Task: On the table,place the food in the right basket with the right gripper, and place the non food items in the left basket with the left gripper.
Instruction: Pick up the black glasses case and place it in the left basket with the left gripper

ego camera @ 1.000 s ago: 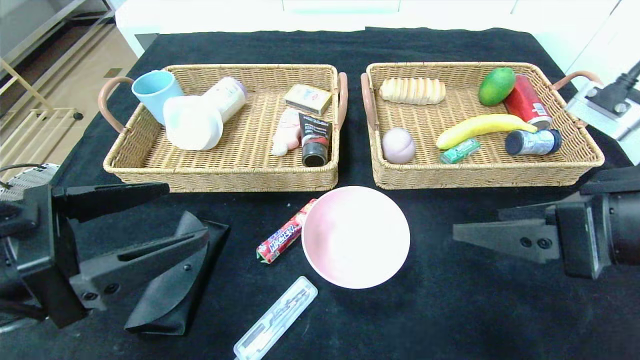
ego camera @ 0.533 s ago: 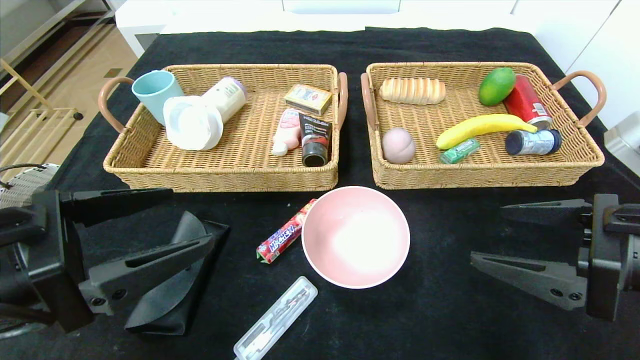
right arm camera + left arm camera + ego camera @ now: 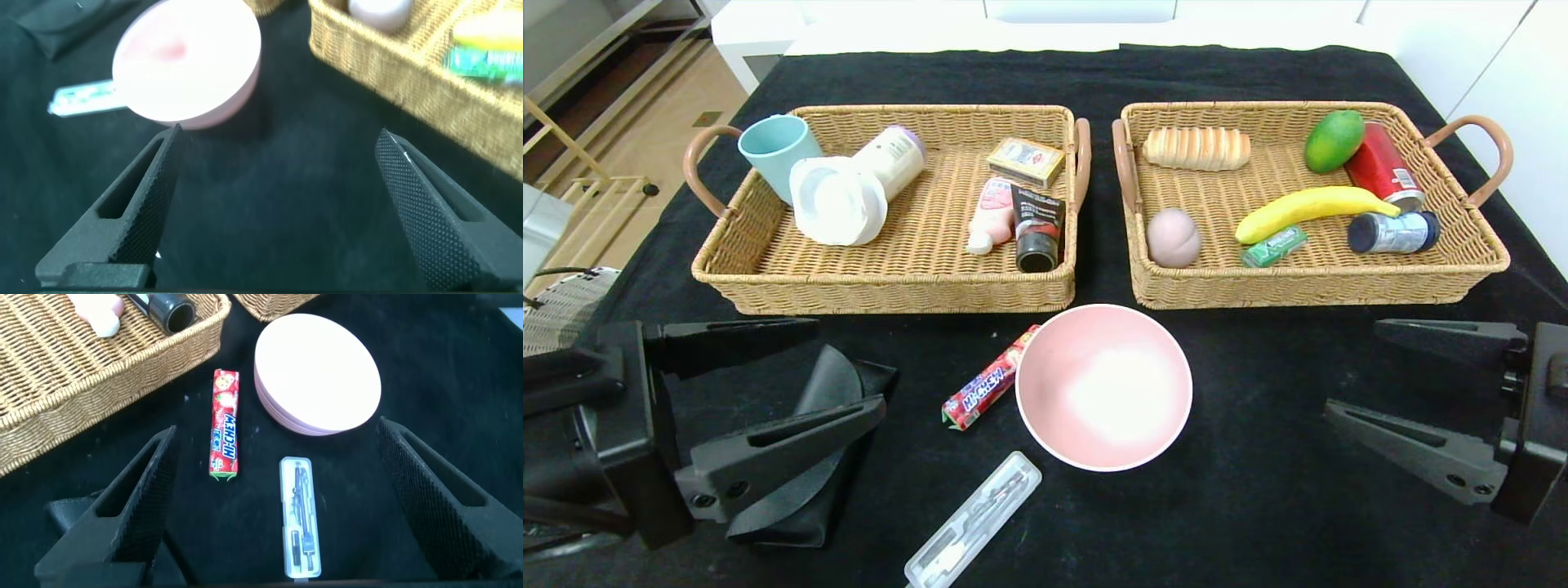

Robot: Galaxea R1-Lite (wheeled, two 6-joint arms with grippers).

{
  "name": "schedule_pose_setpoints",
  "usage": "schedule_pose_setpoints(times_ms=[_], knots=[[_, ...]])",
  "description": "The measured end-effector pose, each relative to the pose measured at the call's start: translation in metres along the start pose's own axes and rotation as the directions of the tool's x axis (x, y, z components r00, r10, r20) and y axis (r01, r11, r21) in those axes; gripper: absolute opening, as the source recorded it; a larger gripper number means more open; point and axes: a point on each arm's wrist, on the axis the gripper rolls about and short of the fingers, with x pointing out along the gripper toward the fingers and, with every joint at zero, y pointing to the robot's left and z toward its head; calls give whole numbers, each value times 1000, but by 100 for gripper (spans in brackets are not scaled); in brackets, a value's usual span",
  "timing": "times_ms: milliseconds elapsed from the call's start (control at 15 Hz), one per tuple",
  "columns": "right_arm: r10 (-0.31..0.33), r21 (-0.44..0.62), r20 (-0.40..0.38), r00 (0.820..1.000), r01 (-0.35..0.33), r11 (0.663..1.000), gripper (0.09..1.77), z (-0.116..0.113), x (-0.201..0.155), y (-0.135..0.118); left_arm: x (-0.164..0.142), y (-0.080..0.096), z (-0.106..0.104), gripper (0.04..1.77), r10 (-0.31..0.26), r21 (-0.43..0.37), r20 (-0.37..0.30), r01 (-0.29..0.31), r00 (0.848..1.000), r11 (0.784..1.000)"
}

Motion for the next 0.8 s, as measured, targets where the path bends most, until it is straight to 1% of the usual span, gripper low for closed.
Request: schedule_pose_setpoints(times_ms=[67,200,333,467,533,600,667,733,800], knots=[[-7,4,-2,1000,7,1000,170,-5,-1,0,0,0,2,172,0,2,5,0,1000,1000],[0,16,-21,1000,0,1000,171,-14,-5,0,0,1,6,172,6,4,11,-6,1000,1000],[2,21,-29,1000,-1,1000,171,-18,-6,1,-1,1,8,172,27,-8,-18,-27,999,1000],[0,26,-36,999,1,1000,171,-20,-6,1,-4,2,15,172,84,-18,-58,-85,995,996],[-1,27,-37,999,2,1000,171,-20,-6,1,-6,3,19,172,127,-22,-89,-130,988,991],[-2,28,-38,999,3,1000,171,-21,-6,1,-7,3,21,172,174,-22,-124,-178,977,984],[-2,28,-39,999,3,1000,171,-21,-6,1,-9,4,22,172,228,-20,-169,-235,959,972],[-1,28,-40,999,2,1000,171,-21,-6,1,-10,5,22,172,283,-13,-227,-293,932,956],[-1,29,-42,999,2,1000,171,-21,-6,1,-12,5,20,172,322,-4,-294,-338,900,941]])
